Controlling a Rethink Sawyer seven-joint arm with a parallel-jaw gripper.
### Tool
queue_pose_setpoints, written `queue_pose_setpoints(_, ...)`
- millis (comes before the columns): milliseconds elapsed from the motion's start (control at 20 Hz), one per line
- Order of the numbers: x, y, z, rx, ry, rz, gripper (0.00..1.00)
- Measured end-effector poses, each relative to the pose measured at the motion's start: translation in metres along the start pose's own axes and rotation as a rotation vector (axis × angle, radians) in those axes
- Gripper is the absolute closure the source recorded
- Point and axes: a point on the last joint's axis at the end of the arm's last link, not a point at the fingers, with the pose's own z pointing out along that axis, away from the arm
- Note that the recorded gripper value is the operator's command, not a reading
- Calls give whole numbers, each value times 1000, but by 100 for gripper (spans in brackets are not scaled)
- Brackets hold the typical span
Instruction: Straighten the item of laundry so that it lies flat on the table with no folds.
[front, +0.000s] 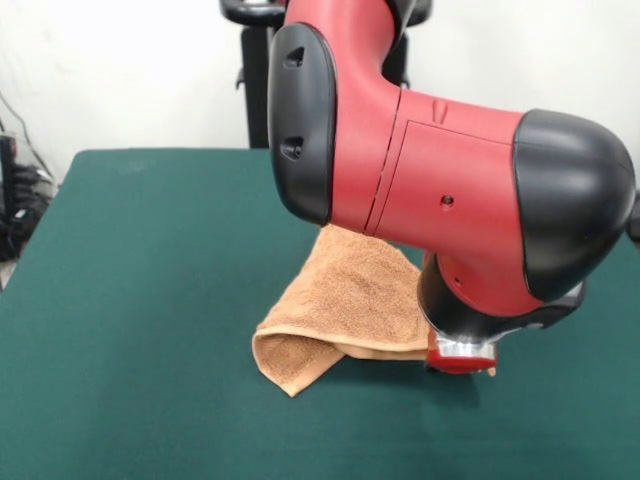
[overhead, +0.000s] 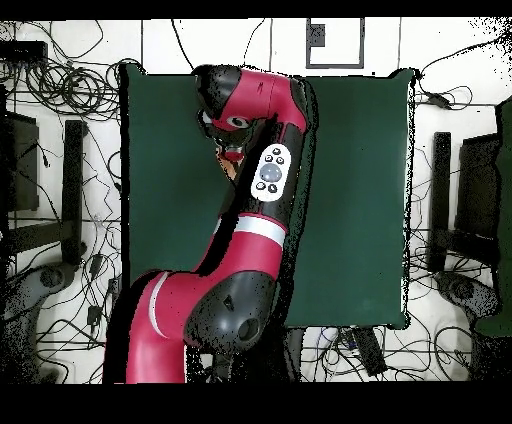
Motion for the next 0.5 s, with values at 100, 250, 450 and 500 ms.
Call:
queue_pose_setpoints(100,0,0,0,0,1,0,0)
queue_pose_setpoints(250,0,0,1,1,1,-1,0)
queue_pose_setpoints(450,1,0,1,1,2,-2,0)
queue_pose_setpoints(500,1,0,1,1,1,-2,0)
